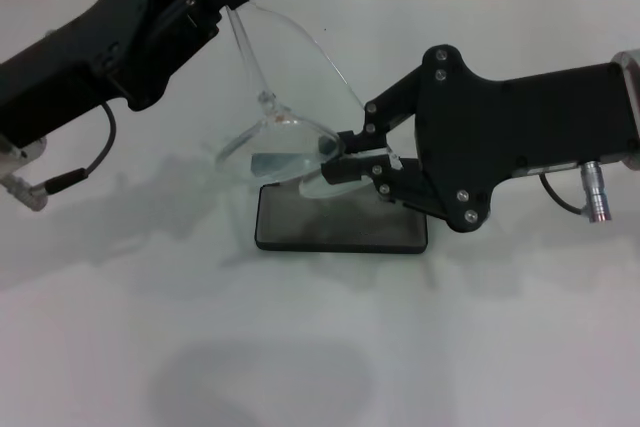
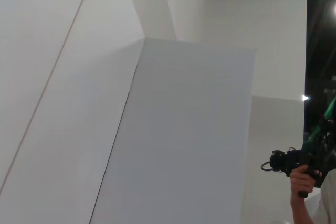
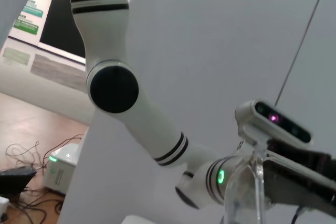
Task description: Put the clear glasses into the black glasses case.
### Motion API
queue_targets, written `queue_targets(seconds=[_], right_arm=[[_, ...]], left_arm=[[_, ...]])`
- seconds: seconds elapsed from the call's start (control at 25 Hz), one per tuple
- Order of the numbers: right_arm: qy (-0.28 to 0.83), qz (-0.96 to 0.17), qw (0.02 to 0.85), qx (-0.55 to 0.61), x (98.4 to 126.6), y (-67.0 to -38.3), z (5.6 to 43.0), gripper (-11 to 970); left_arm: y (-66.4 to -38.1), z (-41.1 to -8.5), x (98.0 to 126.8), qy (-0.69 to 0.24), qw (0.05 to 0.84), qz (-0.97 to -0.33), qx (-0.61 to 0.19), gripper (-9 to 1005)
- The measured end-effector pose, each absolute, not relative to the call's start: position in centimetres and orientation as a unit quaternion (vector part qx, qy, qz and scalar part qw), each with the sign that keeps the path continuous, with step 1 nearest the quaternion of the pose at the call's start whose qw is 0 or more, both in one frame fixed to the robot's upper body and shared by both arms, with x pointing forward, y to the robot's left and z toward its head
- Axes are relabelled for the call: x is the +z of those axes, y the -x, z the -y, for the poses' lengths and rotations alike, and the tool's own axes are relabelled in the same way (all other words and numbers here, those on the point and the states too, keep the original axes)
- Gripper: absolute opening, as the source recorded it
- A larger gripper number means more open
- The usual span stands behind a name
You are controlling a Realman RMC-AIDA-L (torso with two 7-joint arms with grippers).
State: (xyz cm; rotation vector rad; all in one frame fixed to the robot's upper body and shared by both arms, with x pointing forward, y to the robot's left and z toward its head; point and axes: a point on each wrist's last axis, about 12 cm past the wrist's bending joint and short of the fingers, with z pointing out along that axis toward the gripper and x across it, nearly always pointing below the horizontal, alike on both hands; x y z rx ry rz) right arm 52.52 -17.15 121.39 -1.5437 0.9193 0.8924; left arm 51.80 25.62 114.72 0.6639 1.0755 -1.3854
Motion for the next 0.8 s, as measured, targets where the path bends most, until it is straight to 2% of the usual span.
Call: queue_targets(seconds=[0.36,0.8], right_arm=[[0.621,-0.371,0.570,0.390,121.4,-52.8,17.5,69],[0.612,-0.379,0.569,0.397,120.9,-52.9,17.7,69]], left_arm=[[-51.7,-25.0,114.5,-0.303,0.572,-0.464,-0.604,82],[-51.3,-24.6,114.4,-0.315,0.560,-0.462,-0.611,83]])
